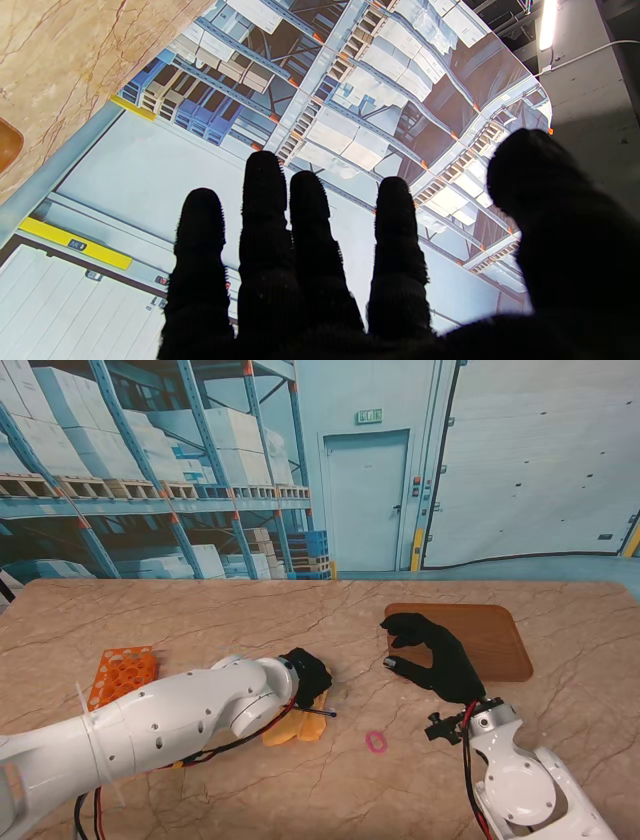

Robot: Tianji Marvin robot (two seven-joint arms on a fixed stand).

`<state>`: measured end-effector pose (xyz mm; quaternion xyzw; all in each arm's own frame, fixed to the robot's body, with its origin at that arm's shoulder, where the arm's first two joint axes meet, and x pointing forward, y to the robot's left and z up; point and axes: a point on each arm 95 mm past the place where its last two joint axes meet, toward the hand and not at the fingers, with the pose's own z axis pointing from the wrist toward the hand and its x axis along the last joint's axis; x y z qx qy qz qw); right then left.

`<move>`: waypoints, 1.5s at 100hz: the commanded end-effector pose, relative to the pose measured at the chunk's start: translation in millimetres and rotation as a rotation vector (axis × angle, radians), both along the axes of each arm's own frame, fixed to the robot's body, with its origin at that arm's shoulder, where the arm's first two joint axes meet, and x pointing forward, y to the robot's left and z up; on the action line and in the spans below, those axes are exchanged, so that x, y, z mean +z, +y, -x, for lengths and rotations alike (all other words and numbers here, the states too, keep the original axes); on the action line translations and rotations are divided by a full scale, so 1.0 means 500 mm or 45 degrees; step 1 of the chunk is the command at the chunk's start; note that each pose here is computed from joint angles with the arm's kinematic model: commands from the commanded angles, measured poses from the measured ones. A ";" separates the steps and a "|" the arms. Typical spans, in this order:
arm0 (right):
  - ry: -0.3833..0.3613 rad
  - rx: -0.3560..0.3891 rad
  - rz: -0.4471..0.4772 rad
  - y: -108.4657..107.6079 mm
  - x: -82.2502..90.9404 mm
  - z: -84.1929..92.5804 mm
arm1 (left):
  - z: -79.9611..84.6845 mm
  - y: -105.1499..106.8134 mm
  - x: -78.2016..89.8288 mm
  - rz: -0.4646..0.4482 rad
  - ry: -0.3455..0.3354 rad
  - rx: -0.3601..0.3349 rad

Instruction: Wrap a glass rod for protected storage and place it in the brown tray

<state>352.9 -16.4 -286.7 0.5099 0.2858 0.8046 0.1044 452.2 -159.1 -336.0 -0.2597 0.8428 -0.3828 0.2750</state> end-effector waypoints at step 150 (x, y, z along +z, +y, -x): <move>-0.015 0.020 0.029 0.007 -0.005 0.004 | 0.186 0.130 -0.051 0.240 -0.147 0.116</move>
